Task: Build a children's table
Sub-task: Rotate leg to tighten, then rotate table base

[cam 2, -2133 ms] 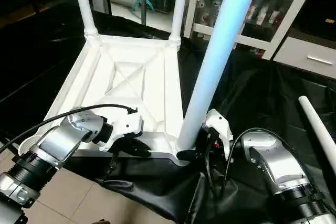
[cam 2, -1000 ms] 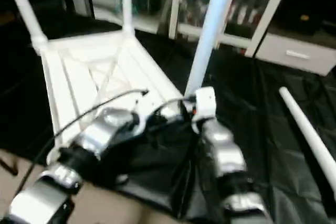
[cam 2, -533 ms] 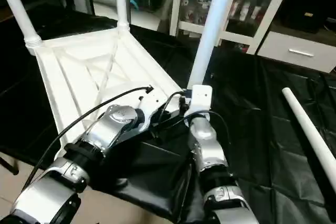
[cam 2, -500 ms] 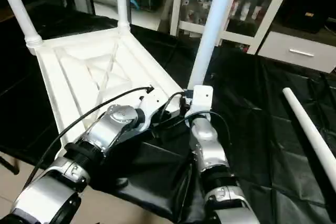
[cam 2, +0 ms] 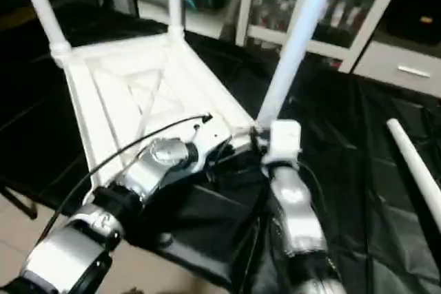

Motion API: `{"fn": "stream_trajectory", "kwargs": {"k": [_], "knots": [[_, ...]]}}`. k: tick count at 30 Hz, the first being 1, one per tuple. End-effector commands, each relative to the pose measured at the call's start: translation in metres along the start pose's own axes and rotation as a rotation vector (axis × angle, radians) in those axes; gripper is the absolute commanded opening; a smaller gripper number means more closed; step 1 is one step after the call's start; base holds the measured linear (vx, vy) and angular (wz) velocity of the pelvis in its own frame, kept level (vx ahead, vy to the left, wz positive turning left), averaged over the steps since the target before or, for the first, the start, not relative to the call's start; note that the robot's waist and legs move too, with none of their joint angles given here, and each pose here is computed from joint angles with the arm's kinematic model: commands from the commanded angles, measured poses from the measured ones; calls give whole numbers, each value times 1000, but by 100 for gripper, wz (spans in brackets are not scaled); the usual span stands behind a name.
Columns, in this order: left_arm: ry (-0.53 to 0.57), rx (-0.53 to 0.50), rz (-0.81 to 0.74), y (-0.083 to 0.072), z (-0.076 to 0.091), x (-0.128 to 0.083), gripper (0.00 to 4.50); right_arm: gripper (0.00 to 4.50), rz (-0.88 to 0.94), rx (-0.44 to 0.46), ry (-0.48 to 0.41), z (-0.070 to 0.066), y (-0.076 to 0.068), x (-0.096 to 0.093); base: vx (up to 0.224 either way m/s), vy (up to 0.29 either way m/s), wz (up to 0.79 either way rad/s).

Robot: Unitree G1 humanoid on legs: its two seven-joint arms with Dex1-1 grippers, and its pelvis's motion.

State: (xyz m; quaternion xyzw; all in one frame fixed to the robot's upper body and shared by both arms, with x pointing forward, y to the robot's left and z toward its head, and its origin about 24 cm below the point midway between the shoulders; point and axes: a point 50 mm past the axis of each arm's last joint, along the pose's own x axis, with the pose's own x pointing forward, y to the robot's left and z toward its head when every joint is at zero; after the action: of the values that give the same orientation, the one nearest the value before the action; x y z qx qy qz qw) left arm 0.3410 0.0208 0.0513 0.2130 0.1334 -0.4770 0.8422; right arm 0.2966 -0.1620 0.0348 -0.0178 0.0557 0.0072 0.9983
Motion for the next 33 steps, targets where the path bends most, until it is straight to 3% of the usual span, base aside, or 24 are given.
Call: {"fn": "stream_trajectory", "kwargs": {"k": [1,7,9,10,14,19,22,24,25,27,28,33], "knots": [[-116,22,39,5,19,0,0,369,49,-6,-25,5,-1,-8,0,0,0],[-182,14,90,14,27,-3,0,369,192,29,-72,13,8,-26,0,0,0],[-221,-36,81,17,31,-6,44,376,210,61,-65,14,9,-28,0,0,0],[-285,-116,62,24,37,-17,54,376,247,76,-61,17,12,-29,0,0,0],[-411,-185,81,40,50,-50,59,376,310,88,-72,27,15,-26,0,0,0],[-487,-206,103,59,53,-97,108,376,382,59,-69,34,15,-22,0,0,0],[-234,-58,98,73,13,-157,132,376,501,13,-40,36,15,-22,0,0,0],[-45,-58,70,72,-13,-190,139,376,555,-9,-22,36,14,-23,0,0,0],[12,-82,72,71,-21,-204,168,376,579,-11,-8,36,14,-23,0,0,0],[59,-109,82,70,-27,-216,176,376,603,-15,2,36,14,-24,0,0,0],[149,-144,133,72,-36,-240,177,376,658,-20,23,34,15,-27,0,0,0],[298,-168,204,74,-52,-272,215,376,728,-43,44,32,16,-32,0,0,0]]}}
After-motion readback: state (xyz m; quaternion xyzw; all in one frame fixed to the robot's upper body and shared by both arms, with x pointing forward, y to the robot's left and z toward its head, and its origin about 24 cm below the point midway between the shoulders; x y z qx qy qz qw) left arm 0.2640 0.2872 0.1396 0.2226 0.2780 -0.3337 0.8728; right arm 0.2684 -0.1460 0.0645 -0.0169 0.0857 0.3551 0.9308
